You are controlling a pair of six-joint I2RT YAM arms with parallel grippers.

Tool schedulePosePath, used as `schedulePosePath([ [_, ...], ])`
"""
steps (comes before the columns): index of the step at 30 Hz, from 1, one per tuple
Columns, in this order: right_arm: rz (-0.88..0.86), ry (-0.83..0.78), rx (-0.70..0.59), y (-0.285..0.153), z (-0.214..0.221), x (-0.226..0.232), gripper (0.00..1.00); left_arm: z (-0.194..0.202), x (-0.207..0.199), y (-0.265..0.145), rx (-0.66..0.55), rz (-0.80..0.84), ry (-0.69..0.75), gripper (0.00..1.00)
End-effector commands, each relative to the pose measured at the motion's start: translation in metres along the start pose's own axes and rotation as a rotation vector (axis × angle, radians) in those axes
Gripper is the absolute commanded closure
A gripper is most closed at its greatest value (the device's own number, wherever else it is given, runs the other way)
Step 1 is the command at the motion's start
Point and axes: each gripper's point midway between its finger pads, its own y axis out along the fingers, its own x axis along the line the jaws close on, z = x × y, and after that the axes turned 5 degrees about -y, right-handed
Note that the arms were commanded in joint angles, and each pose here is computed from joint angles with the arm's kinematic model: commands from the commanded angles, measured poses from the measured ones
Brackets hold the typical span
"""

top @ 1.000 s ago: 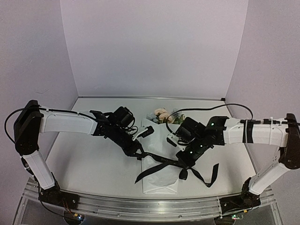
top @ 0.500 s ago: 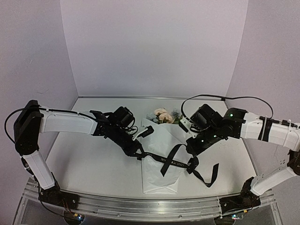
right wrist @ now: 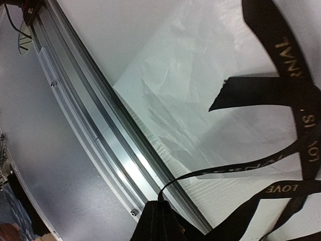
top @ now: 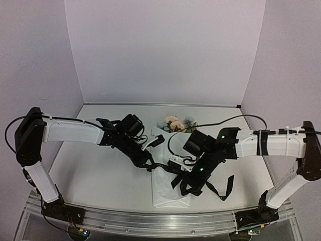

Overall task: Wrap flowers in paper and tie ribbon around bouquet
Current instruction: Cross the ribbon over the folded bouquet.

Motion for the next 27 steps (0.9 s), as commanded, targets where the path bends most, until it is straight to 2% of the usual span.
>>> schedulePosePath([
  [1, -0.145, 0.039, 0.053, 0.006, -0.01, 0.03, 1.0, -0.01, -0.009, -0.003, -0.037, 0.048, 0.004, 1.0],
  [5, -0.132, 0.03, 0.059, 0.012, -0.014, 0.031, 1.0, -0.009, -0.008, -0.002, -0.034, 0.052, 0.001, 1.0],
  [9, 0.032, 0.036, 0.038, 0.015, -0.014, -0.003, 1.0, -0.008, -0.008, -0.002, -0.03, 0.052, 0.001, 1.0],
  [12, 0.079, 0.048, 0.014, 0.017, -0.022, -0.014, 1.0, -0.005, -0.008, -0.001, -0.021, 0.056, -0.002, 1.0],
  [19, 0.052, 0.034, -0.105, 0.02, -0.06, -0.008, 1.0, 0.005, -0.02, 0.0, 0.014, 0.125, -0.002, 0.98],
  [27, -0.043, -0.001, -0.15, 0.008, -0.061, 0.012, 1.0, 0.026, -0.022, 0.009, 0.092, 0.151, -0.02, 0.97],
])
